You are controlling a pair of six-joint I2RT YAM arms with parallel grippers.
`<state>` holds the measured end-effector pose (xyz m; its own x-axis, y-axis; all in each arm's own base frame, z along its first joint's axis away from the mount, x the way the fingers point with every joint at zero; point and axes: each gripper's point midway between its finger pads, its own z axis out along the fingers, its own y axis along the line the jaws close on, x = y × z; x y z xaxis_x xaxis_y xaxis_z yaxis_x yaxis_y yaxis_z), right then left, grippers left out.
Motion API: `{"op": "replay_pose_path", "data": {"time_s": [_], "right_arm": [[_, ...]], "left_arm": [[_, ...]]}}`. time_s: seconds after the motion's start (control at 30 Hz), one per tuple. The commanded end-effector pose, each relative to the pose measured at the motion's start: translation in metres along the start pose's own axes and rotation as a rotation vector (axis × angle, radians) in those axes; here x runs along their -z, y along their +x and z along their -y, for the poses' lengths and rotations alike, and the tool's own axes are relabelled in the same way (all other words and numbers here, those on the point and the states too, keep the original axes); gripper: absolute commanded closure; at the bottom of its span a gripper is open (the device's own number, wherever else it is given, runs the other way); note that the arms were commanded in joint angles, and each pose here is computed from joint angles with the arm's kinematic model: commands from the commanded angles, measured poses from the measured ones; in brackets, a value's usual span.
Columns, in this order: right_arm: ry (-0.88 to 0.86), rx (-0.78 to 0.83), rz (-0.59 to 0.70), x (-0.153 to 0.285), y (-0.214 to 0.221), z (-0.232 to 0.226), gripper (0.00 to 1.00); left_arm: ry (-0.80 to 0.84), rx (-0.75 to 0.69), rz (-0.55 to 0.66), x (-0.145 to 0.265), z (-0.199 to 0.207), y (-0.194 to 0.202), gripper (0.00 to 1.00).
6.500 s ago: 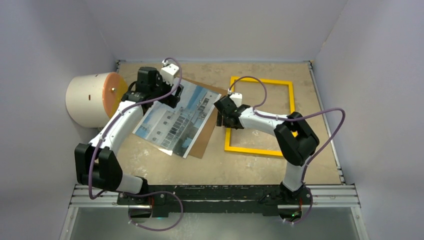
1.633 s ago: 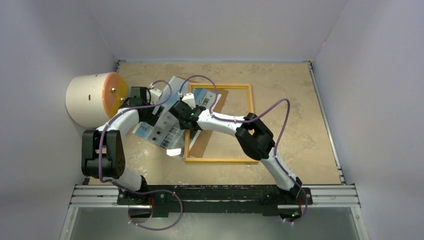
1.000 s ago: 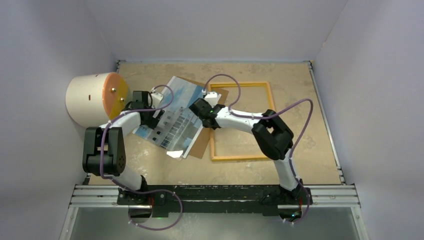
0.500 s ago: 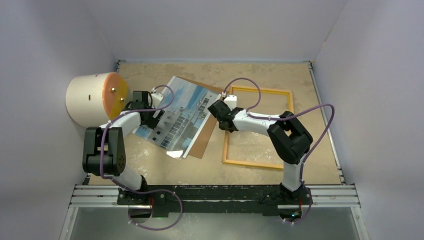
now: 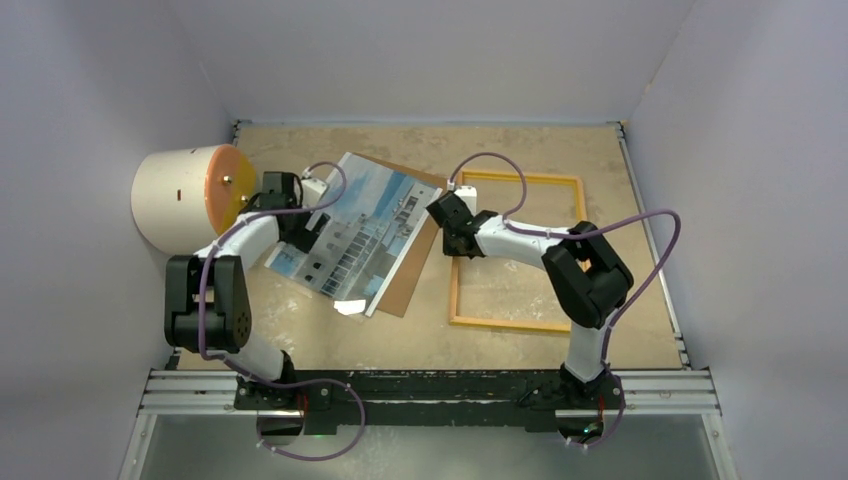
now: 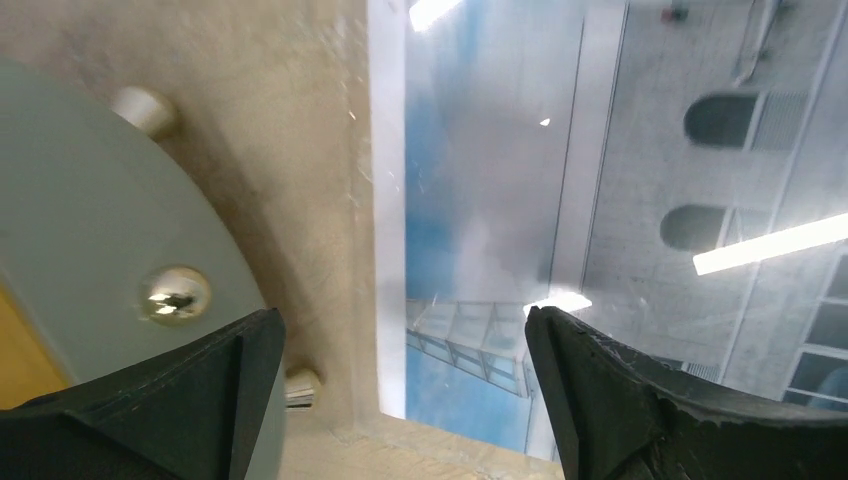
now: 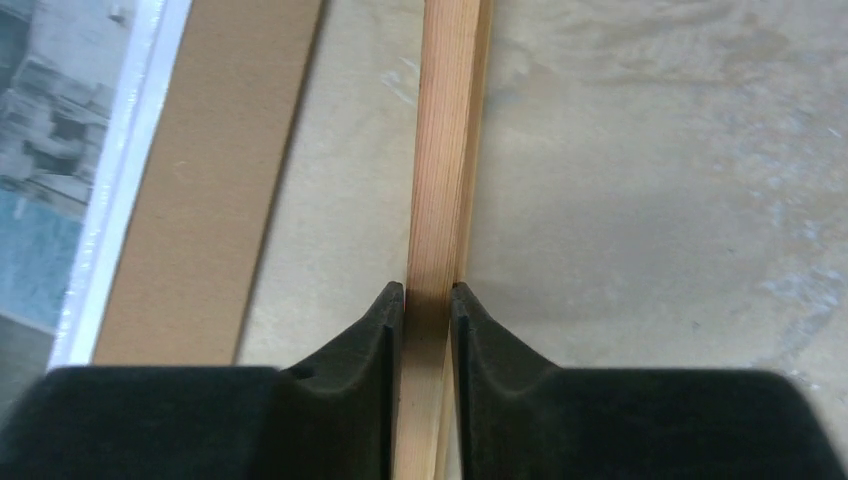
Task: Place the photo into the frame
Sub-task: Move the photo frame item to the center of the board, then pick up the photo frame item at the center of the board.
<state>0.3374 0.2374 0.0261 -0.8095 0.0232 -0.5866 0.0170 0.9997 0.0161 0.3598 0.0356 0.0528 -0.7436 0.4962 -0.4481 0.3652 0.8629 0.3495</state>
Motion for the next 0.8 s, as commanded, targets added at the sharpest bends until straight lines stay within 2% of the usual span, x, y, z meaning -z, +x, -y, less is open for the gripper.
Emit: {"op": "replay_pose_path", "data": {"time_s": [0.0,0.07,0.3,0.53,0.63,0.77], "right_arm": [[-0.117,0.012,0.016,0.012,-0.025,-0.034,0.71],[-0.086,0.002,0.035,0.021,-0.036,-0.029,0.58],[-0.023,-0.077,0.108,0.044,-0.061,-0.019,0.36],[-0.208,-0.166,0.017,0.040,-0.038,-0.075,0.24],[-0.225,-0.203,-0.024,0.027,-0.028,-0.086,0.15],[-0.207,-0.238,-0.070,0.014,-0.013,-0.086,0.12]], "left_arm": [[-0.027,0.043,0.117,0.024,-0.026,-0.050,0.00],[-0.059,0.052,0.136,0.026,-0.039,-0.066,0.00],[-0.228,0.098,0.160,0.007,-0.088,-0.109,0.00],[-0.415,0.153,0.088,-0.036,-0.123,-0.114,0.01],[-0.464,0.182,0.082,-0.049,-0.130,-0.115,0.02],[-0.485,0.190,0.066,-0.062,-0.132,-0.113,0.02]]}}
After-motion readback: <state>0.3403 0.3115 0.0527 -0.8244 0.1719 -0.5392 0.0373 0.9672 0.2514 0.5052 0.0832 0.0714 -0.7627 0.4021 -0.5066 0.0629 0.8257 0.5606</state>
